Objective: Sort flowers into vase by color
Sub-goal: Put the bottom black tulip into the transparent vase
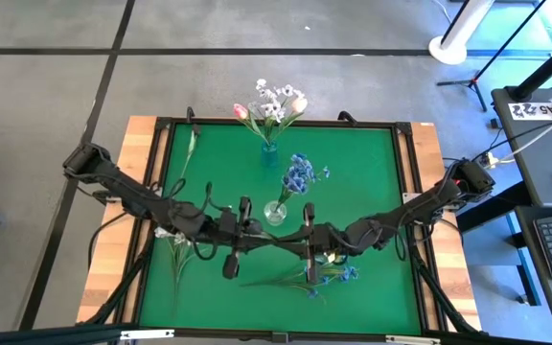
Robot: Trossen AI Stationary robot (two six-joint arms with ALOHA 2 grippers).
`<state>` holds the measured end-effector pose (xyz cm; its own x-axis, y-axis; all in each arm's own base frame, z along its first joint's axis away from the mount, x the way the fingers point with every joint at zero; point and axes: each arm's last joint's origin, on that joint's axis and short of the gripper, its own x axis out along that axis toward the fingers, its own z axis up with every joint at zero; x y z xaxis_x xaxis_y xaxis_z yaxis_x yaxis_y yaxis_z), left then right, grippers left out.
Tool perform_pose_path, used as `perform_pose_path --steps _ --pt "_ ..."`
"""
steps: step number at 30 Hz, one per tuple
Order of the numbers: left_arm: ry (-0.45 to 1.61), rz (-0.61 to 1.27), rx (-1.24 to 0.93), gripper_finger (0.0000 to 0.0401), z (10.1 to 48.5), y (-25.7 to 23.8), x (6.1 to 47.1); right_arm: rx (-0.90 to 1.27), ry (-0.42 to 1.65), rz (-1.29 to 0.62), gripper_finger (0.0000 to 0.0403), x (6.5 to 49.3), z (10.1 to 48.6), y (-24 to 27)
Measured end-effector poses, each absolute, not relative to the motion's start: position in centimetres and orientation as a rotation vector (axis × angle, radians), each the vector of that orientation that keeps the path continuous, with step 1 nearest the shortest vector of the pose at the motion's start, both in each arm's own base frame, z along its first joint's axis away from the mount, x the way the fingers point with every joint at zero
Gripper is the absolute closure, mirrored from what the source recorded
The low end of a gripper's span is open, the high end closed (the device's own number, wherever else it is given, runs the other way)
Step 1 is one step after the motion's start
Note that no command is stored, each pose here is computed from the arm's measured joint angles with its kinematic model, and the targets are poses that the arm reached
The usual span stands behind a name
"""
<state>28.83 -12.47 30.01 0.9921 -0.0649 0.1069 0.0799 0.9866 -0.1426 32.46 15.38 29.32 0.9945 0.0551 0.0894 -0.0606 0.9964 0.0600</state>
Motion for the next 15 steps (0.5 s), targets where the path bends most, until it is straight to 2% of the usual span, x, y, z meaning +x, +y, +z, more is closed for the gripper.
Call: perform_pose_path --steps 5,15 --pt "-0.071 0.031 -0.111 0.0397 30.6 -12.6 27.6 0.009 -0.077 0.057 0.0339 32.1 29.6 15.4" --pt "0.021 0.174 -0.05 0.0399 31.5 -12.6 24.9 0.004 -0.074 0.081 0.0193 29.7 32.5 14.6"
